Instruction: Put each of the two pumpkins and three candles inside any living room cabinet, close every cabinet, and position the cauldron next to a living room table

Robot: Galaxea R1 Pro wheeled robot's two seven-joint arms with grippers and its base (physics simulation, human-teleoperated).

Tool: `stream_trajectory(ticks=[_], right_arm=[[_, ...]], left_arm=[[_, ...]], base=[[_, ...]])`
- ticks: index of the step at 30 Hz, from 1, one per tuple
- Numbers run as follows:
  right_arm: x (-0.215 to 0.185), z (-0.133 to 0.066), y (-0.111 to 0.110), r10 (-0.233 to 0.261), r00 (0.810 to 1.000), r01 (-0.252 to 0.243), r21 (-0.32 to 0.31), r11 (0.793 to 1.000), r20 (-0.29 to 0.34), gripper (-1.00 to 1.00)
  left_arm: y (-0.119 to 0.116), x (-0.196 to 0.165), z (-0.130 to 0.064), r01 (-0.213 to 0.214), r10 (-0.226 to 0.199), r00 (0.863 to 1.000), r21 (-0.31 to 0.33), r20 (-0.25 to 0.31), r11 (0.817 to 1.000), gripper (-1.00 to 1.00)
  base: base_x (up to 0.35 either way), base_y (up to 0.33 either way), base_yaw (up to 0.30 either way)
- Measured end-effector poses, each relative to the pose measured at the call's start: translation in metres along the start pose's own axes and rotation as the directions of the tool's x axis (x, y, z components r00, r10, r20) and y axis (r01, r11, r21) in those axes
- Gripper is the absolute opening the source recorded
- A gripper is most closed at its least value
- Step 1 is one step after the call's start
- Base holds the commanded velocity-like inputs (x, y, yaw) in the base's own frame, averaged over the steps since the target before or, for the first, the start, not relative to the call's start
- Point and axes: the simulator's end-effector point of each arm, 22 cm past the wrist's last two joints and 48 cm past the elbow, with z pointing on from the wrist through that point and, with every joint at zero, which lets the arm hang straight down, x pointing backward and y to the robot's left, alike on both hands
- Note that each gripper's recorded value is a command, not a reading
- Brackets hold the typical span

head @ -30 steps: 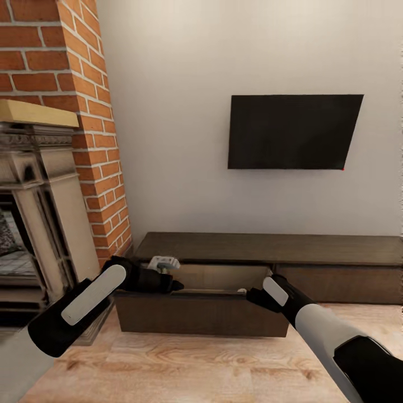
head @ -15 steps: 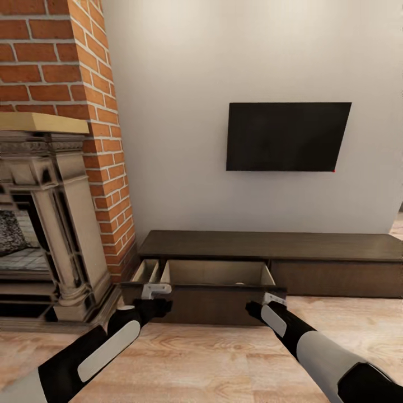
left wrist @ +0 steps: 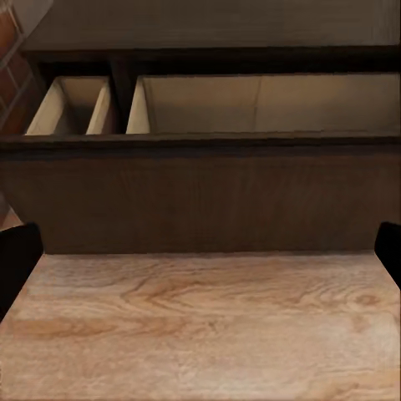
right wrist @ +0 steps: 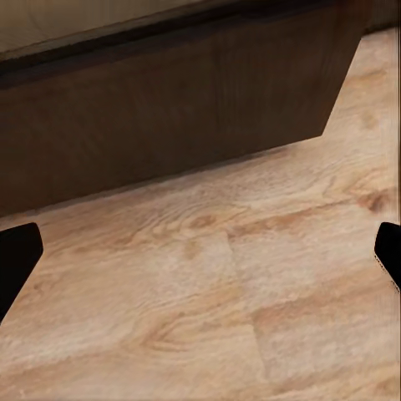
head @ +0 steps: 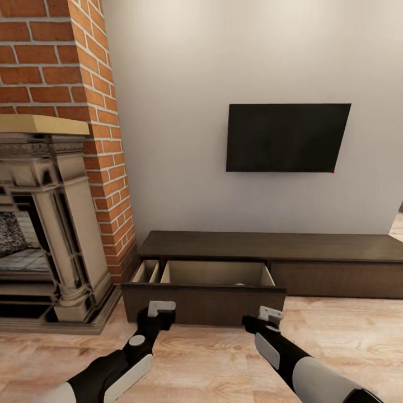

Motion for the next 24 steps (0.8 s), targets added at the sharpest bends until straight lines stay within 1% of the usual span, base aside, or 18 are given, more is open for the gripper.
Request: stream_trajectory(ticks=[1,3,4,6,7,8,12,16,18,24], right_arm=[[-0.001,-0.001,0.001,-0.004,1.0,0.004,0.001,1.0,0.027,1.0],[0.004,-0.002,0.005,-0.015,0.999,0.015,0.001,1.0,0.044,1.0],[0.012,-0.003,0.007,-0.033,0.998,0.032,0.005,0.999,0.052,1.0],[0.018,-0.004,0.007,-0.055,0.996,0.054,0.012,0.998,0.064,1.0],[0.02,-0.004,0.005,-0.072,0.994,0.071,0.019,0.997,0.082,1.0],[0.021,-0.004,0.004,-0.078,0.993,0.076,0.023,0.997,0.092,1.0],[0.022,-0.005,-0.003,-0.087,0.989,0.083,0.038,0.996,0.117,1.0],[0.023,-0.005,-0.005,-0.088,0.988,0.083,0.043,0.996,0.126,1.0],[0.023,-0.005,-0.005,-0.086,0.988,0.081,0.044,0.996,0.127,1.0],[0.023,-0.005,-0.005,-0.087,0.988,0.082,0.044,0.996,0.129,1.0]], left_arm=[[0.0,0.006,0.004,-0.012,0.012,1.0,-0.004,0.012,1.0,1.0],[0.001,0.014,0.007,-0.021,0.021,1.0,-0.009,0.019,1.0,1.0],[0.002,0.02,0.01,-0.024,0.025,0.999,-0.013,0.021,1.0,1.0],[0.003,0.025,0.012,-0.025,0.025,0.999,-0.012,0.026,1.0,1.0],[0.004,0.028,0.013,-0.025,0.025,0.999,-0.011,0.031,1.0,1.0],[0.004,0.029,0.013,-0.024,0.024,0.999,-0.01,0.035,1.0,1.0],[0.007,0.03,0.015,-0.018,0.019,0.999,-0.013,0.049,1.0,1.0],[0.021,0.04,0.017,-0.026,0.028,0.999,-0.04,0.039,0.999,1.0],[0.023,0.041,0.018,-0.025,0.027,0.999,-0.044,0.042,0.999,1.0],[0.011,0.041,0.018,-0.015,0.017,0.999,-0.032,0.048,0.999,1.0]], base=[[0.0,0.0,0.0],[0.0,0.0,0.0],[0.0,0.0,0.0],[0.0,0.0,0.0],[0.0,0.0,0.0],[0.0,0.0,0.0],[0.0,0.0,0.0],[0.0,0.0,0.0],[0.0,0.0,0.0],[0.0,0.0,0.0]])
